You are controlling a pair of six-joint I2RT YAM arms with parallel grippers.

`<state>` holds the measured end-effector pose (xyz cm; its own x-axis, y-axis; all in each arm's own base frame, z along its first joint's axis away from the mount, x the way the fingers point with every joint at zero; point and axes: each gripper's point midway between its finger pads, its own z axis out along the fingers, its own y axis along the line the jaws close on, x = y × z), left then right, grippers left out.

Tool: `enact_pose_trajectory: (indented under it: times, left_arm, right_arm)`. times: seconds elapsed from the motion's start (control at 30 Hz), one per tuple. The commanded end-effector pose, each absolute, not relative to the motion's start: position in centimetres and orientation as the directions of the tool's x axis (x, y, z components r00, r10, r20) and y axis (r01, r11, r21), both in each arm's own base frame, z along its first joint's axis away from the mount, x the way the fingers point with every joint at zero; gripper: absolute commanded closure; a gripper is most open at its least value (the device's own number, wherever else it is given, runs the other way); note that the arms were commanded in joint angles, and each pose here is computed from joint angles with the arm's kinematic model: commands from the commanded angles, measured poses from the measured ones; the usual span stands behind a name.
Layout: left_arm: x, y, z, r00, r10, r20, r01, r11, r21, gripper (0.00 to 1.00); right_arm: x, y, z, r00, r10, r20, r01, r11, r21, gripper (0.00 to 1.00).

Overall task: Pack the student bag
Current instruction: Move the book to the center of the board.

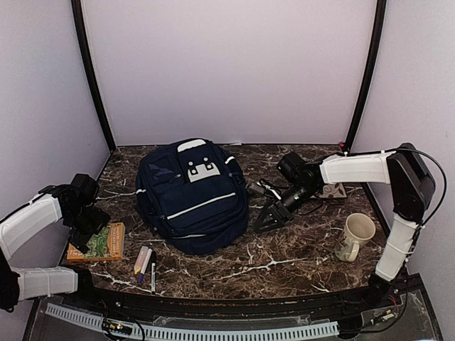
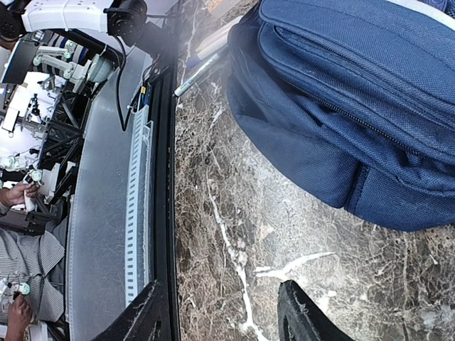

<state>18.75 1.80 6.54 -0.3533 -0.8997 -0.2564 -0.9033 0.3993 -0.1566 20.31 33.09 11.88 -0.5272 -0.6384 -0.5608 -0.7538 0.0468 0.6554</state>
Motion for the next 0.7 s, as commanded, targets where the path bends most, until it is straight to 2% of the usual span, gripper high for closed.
enact_pose_trajectory:
  times: [0.0, 0.07, 0.37, 0.53, 0.67]
  left_arm:
    - [17.7, 3.4, 7.4, -0.347, -0.891, -0.293, -0.914, 0.392, -0.11, 0.02]
    - [18.2, 3.0, 7.4, -0.369, -0.885, -0.284, -0.9, 0.416, -0.128, 0.02]
    - [16.6, 4.8, 5.1, -0.3, -0.917, -0.264, -0.938, 0.334, -0.095, 0.01]
    - [17.6, 5.5, 3.9, -0.293, -0.918, -0.269, -0.933, 0.336, -0.131, 0.01]
    - [20.5, 5.7, 3.8, -0.334, -0.894, -0.298, -0.896, 0.399, -0.193, 0.01]
  right_arm:
    - [20.6, 33.3, 12.8, -0.507, -0.63, -0.587, -0.768, 0.021, 0.641, 0.46]
    - [20.6, 33.3, 12.8, -0.508, -0.632, -0.585, -0.766, 0.02, 0.643, 0.46]
    - [20.4, 33.3, 12.6, -0.514, -0.639, -0.572, -0.751, 0.014, 0.66, 0.46]
    - [20.4, 33.2, 12.9, -0.513, -0.637, -0.576, -0.758, 0.02, 0.652, 0.46]
    - [21.0, 33.4, 12.9, -0.511, -0.633, -0.582, -0.771, 0.038, 0.635, 0.46]
